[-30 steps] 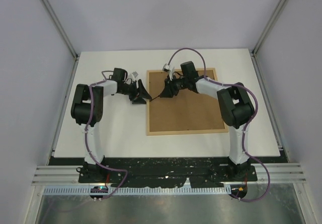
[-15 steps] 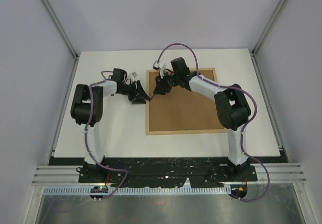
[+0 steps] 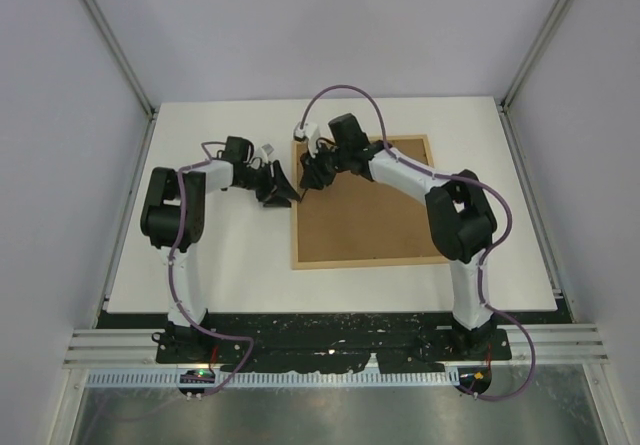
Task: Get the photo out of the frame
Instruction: Release the photo frame item from the photo frame, then adjust the photo frame item on the photo frame.
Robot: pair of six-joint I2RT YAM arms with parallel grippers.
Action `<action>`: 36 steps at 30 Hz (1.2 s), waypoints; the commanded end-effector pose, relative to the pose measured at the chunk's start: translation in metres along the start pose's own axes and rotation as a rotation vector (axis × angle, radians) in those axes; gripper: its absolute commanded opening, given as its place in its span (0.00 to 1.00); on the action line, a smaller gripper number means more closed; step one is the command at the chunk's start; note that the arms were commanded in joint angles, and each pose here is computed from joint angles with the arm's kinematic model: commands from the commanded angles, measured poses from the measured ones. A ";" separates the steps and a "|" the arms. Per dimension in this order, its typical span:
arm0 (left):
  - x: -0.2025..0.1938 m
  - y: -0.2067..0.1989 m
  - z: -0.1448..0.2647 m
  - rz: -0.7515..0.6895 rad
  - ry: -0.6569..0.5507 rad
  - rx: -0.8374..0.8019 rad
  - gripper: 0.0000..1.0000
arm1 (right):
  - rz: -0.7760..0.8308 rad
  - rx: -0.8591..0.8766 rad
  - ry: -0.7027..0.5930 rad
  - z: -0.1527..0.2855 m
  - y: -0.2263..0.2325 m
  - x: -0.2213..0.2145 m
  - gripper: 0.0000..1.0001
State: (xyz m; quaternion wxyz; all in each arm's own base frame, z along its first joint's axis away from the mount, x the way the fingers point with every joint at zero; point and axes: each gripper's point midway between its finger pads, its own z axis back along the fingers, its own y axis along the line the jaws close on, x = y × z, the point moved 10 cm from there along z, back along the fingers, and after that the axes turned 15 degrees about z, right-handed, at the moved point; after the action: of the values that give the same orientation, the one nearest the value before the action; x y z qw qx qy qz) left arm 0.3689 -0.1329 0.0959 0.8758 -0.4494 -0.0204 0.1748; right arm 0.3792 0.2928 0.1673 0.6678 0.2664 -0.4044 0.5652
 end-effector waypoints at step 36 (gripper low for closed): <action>-0.009 -0.040 -0.022 -0.189 -0.079 0.478 0.49 | -0.353 0.018 -0.092 0.124 -0.003 -0.083 0.08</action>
State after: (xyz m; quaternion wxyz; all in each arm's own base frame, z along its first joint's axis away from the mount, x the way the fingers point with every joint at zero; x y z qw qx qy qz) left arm 0.3694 -0.1750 0.1186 0.9619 -0.2467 -0.0430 0.1098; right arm 0.3459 0.1462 0.1491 0.7545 0.3672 -0.3445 0.4209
